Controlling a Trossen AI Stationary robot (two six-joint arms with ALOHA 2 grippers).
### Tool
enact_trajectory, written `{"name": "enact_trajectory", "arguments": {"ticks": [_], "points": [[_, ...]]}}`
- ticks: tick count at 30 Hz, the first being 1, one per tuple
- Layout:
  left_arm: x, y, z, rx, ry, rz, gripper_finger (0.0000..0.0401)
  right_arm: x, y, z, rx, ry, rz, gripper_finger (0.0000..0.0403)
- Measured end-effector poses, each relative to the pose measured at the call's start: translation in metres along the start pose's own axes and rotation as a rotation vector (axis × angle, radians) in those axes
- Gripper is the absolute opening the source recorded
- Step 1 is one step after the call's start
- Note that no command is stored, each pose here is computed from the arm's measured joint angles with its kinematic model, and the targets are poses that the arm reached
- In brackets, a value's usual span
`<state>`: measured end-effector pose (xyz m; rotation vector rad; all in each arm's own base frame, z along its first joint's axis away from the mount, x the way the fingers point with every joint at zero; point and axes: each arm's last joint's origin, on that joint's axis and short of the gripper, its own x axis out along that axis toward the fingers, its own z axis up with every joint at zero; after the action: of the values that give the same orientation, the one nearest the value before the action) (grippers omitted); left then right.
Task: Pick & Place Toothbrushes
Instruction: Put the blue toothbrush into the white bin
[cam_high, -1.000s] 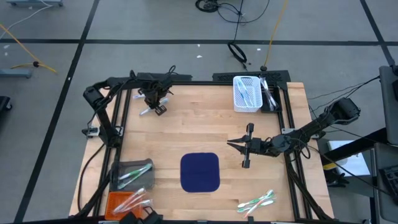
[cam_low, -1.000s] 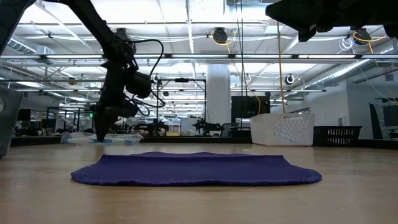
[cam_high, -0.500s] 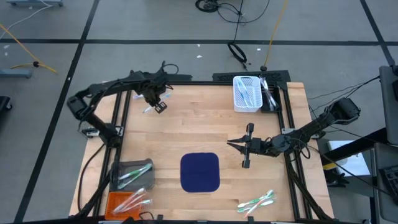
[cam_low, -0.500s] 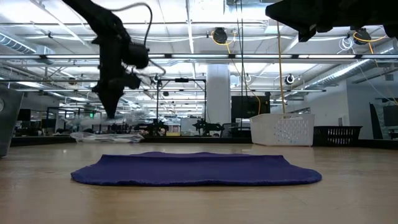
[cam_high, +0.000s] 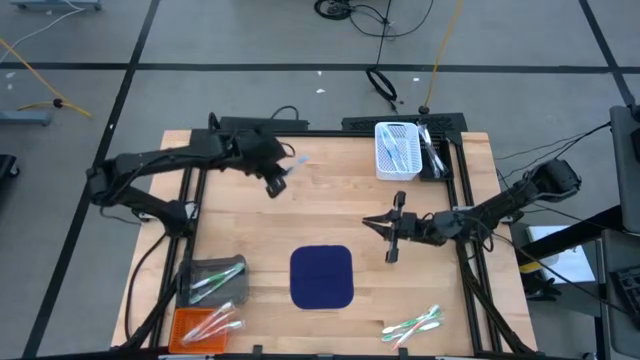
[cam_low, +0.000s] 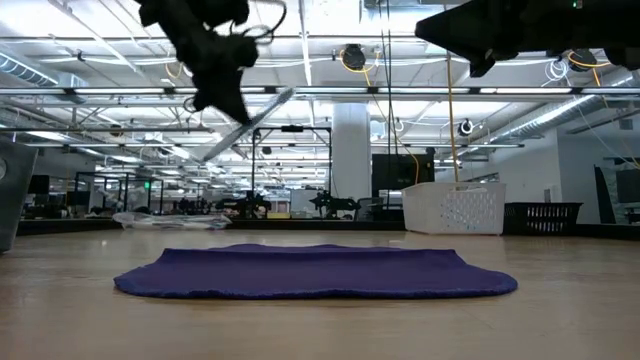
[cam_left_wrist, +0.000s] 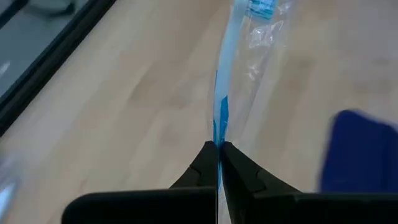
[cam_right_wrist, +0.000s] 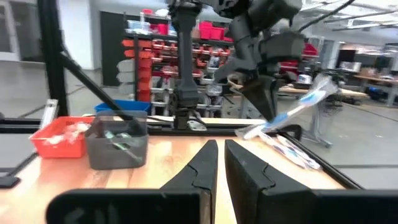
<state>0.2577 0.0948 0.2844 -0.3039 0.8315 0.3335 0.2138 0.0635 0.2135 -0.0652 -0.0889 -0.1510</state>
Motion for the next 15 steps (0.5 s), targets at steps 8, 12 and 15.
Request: {"name": "enact_trajectory", "arguments": {"ticks": [8,12,15], "points": [[0.001,-0.057,0.019,0.136,-0.287,-0.132,0.0000,0.005,-0.011,-0.001,0.039,0.000,-0.027,0.0049],[0.004,-0.078,0.025,0.170,-0.401,-0.150,0.0000,0.007,-0.014,-0.001,0.042,-0.009,-0.014,0.0087],[0.011,-0.092,0.029,0.208,-0.474,-0.177,0.0000,0.007,-0.014,0.003,0.055,-0.046,0.021,0.0112]]}}
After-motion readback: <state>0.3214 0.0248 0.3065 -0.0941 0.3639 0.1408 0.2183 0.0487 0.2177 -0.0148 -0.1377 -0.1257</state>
